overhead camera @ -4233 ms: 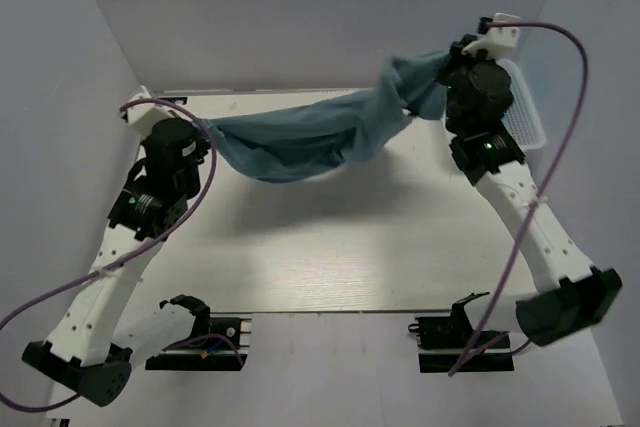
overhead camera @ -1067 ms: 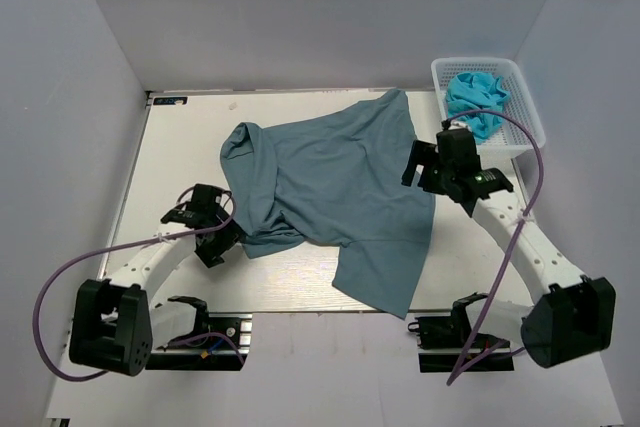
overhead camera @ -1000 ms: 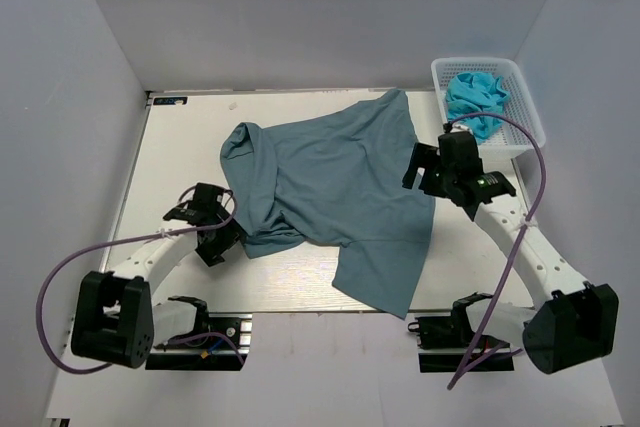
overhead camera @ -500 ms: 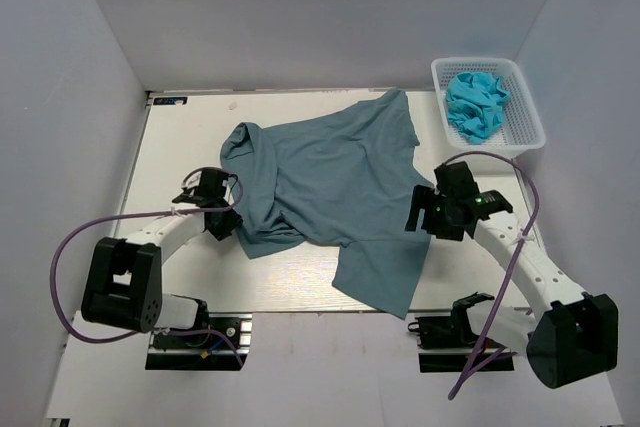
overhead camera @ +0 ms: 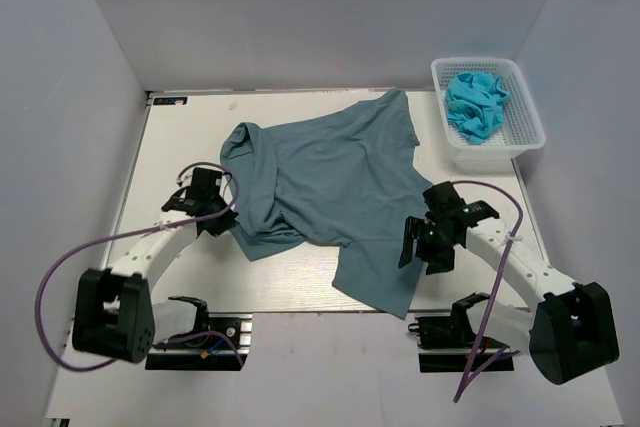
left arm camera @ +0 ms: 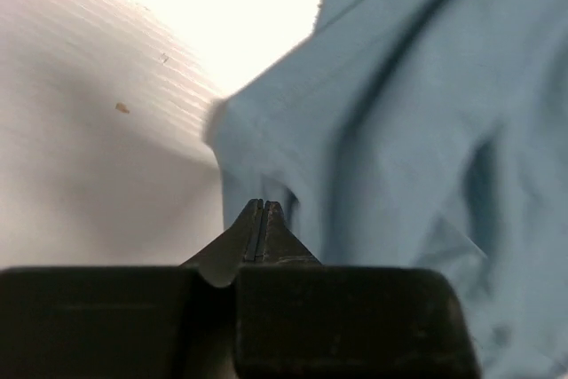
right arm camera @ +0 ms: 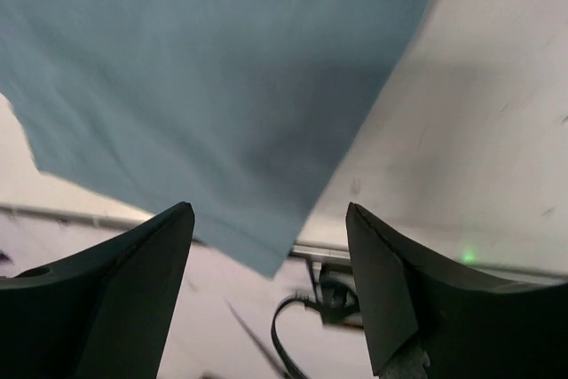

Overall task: Fold and stack the t-shirts
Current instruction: Flatten out the tshirt

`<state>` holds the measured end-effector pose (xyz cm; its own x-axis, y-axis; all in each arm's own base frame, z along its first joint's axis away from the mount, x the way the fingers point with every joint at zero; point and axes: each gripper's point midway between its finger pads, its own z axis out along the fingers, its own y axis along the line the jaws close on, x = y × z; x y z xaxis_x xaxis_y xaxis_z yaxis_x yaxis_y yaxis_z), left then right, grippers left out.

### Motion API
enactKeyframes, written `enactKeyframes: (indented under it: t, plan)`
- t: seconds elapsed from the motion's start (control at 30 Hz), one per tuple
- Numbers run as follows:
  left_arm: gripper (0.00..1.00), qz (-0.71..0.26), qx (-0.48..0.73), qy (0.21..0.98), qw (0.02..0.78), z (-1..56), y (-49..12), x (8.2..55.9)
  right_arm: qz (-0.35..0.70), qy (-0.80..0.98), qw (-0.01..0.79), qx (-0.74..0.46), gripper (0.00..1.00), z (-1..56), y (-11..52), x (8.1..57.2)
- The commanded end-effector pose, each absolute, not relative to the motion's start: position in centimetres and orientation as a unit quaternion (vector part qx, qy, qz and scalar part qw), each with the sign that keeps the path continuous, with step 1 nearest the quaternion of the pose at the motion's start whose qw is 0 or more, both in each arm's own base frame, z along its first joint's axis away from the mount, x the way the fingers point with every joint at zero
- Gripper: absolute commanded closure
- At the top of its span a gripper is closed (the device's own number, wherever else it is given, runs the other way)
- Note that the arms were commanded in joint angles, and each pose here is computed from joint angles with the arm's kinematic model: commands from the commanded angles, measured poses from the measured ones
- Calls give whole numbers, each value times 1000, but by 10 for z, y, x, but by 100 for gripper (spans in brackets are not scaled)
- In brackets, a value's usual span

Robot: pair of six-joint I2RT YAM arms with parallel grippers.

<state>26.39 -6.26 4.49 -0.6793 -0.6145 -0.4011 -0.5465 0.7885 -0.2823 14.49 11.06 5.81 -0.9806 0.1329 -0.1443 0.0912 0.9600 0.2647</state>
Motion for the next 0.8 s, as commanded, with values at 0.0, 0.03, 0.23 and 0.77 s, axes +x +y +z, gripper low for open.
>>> enactKeyframes:
  t: [0.0, 0.03, 0.23, 0.77]
  plan:
    - [100, -84, -303, 905, 285, 85, -61, 262, 139, 988, -16, 68, 25, 54, 116, 98]
    - [100, -87, -303, 904, 290, 94, -60, 260, 138, 988, -17, 62, 27, 54, 116, 94]
    - [100, -115, -281, 895, 326, 130, -62, 250, 147, 987, -59, 29, 28, 42, 130, 75]
    - [76, -107, -306, 908, 264, 85, -63, 229, 126, 991, -39, -34, 73, 13, 161, 97]
